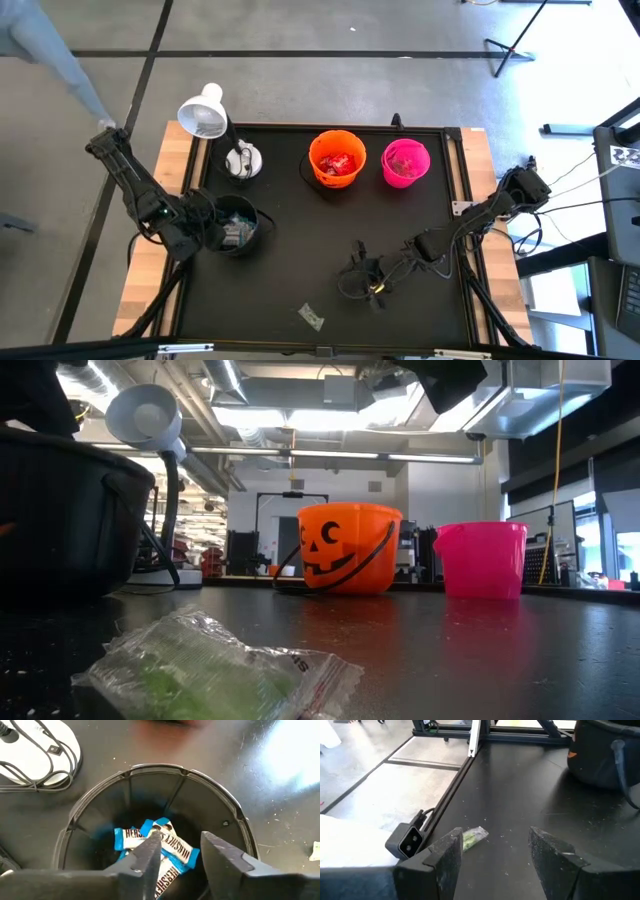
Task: Sort candy
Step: Put the green candy into the pink bucket
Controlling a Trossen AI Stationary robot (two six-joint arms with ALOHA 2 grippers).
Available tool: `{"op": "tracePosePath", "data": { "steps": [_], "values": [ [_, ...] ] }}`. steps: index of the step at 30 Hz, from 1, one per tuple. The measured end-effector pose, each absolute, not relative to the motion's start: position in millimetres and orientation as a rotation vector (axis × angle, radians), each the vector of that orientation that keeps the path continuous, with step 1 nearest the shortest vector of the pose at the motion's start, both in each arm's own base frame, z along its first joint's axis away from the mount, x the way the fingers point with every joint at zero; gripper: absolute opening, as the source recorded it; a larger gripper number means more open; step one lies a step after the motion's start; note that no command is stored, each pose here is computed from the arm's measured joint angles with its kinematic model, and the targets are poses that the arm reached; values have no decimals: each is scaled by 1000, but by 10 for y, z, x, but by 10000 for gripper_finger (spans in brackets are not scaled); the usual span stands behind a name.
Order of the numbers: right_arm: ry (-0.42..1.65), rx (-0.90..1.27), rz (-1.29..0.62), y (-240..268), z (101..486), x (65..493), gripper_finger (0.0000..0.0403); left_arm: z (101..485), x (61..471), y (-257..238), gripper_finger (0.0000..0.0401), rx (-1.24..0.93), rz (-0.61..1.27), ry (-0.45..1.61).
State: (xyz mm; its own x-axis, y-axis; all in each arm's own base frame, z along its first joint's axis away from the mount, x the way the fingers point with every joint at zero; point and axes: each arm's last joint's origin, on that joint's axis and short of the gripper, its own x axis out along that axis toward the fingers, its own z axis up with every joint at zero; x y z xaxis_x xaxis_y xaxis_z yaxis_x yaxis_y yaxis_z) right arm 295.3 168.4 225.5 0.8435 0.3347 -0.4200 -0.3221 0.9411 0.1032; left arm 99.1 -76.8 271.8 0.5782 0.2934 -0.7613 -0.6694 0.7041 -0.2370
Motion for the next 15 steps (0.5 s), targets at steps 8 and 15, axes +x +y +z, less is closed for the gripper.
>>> {"op": "tracePosePath", "data": {
  "steps": [8, 15],
  "values": [
    [421, 49, 403, 1777, 2064, 3082, 221, 3018, 1032, -762, 157, -531, 567, 579],
    [358, 76, 446, 1873, 1836, 3222, 221, 3374, 1216, -893, 157, -383, 461, 270]
  ]
}}
